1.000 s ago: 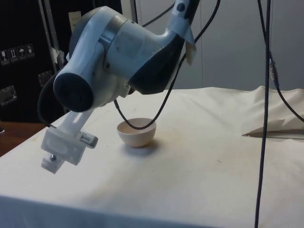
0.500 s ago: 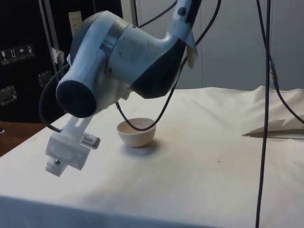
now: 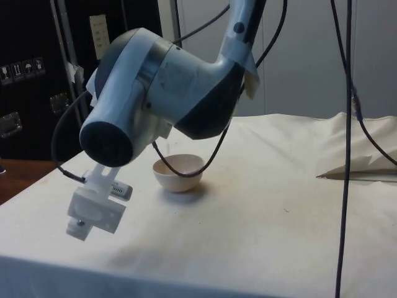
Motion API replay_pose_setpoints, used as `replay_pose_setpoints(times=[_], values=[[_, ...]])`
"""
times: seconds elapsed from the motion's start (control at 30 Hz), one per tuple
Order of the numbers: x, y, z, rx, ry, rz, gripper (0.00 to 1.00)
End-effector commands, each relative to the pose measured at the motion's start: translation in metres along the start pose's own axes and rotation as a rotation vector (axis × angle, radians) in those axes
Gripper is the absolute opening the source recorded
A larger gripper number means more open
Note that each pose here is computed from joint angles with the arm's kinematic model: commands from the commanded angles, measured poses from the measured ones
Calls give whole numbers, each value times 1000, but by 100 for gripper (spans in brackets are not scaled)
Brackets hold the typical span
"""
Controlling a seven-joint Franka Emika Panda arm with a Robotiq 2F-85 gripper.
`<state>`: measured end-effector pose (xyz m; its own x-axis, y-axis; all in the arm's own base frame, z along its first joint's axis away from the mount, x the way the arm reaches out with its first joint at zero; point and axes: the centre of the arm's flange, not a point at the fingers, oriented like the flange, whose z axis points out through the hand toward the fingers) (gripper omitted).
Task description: Pour the coffee beans from the cup into the bowl.
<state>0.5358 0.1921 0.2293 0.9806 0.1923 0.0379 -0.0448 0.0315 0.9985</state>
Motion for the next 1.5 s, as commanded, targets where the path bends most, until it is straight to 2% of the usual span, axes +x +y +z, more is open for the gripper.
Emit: replay_pose_setpoints(times=[0.0,0.13,0.17,0.4,0.43,0.7,0.73,0.8,1.07,1.1,1.13,1.27,1.37,1.4,1.47], values=[[0,-1,-2,0,12,-7,0],[0,-3,-2,-10,22,-10,0],[0,-3,-1,-7,16,-2,0],[-2,-6,-4,-31,39,-12,0],[-2,-6,-3,-22,37,-6,0],[-3,-12,-8,-73,63,-22,0],[-3,-11,-6,-64,58,-14,0],[-3,-15,-7,-76,69,-22,0],[-5,-27,-5,-76,102,-23,0],[-5,-26,-6,-81,91,-20,0],[-5,-28,-5,-77,106,-22,0],[-7,-30,-6,-84,120,-21,0],[-8,-31,-6,-88,125,-20,0],[-8,-30,-6,-94,117,-19,0],[-9,-31,-6,-94,124,-21,0]])
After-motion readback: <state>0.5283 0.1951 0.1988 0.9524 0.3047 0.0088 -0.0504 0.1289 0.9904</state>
